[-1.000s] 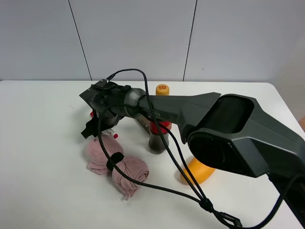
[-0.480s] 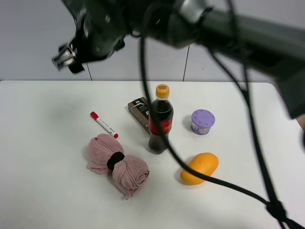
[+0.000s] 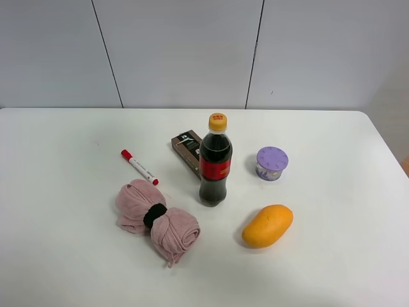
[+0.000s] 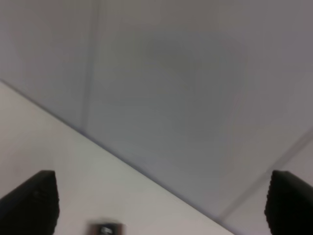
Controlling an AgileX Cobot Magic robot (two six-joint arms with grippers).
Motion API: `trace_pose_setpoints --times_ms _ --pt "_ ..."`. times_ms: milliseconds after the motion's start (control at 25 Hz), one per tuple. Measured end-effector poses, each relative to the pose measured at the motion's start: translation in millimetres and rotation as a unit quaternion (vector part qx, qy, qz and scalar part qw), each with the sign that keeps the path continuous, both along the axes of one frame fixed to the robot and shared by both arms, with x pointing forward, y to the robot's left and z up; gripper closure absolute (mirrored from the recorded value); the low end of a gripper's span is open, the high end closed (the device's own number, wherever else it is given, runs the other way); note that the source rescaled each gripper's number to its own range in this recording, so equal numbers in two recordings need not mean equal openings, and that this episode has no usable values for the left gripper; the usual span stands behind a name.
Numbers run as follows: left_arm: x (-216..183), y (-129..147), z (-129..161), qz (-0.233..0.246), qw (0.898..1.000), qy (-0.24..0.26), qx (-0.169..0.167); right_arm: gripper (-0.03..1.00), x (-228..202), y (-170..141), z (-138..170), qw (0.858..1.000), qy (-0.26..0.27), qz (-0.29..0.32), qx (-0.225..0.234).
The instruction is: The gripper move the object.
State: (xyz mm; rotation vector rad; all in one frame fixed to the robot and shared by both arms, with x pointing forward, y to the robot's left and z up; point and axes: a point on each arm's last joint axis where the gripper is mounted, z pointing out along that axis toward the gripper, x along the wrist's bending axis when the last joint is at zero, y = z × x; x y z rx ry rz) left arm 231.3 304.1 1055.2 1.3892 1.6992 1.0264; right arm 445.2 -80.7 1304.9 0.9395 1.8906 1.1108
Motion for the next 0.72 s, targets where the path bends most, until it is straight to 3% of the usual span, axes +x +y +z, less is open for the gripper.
trace_pose_setpoints --times_ms 160,360,600,720 --pt "0.0 0.0 0.0 0.0 1.0 0.0 0.0 0.01 -28.4 -53.7 27.2 0.999 -0.019 -0.043 -0.008" --pt "0.0 0.0 0.0 0.0 1.0 0.0 0.0 0.01 -63.5 -106.2 55.4 0.996 -0.059 -0.049 0.036" --pt "0.0 0.0 0.0 0.0 1.0 0.0 0.0 0.01 -96.3 -158.2 72.1 0.993 -0.091 -0.047 0.061" --pt "0.0 0.0 0.0 0.0 1.0 0.0 0.0 0.01 -110.5 -189.9 74.1 0.987 -0.092 -0.097 0.086"
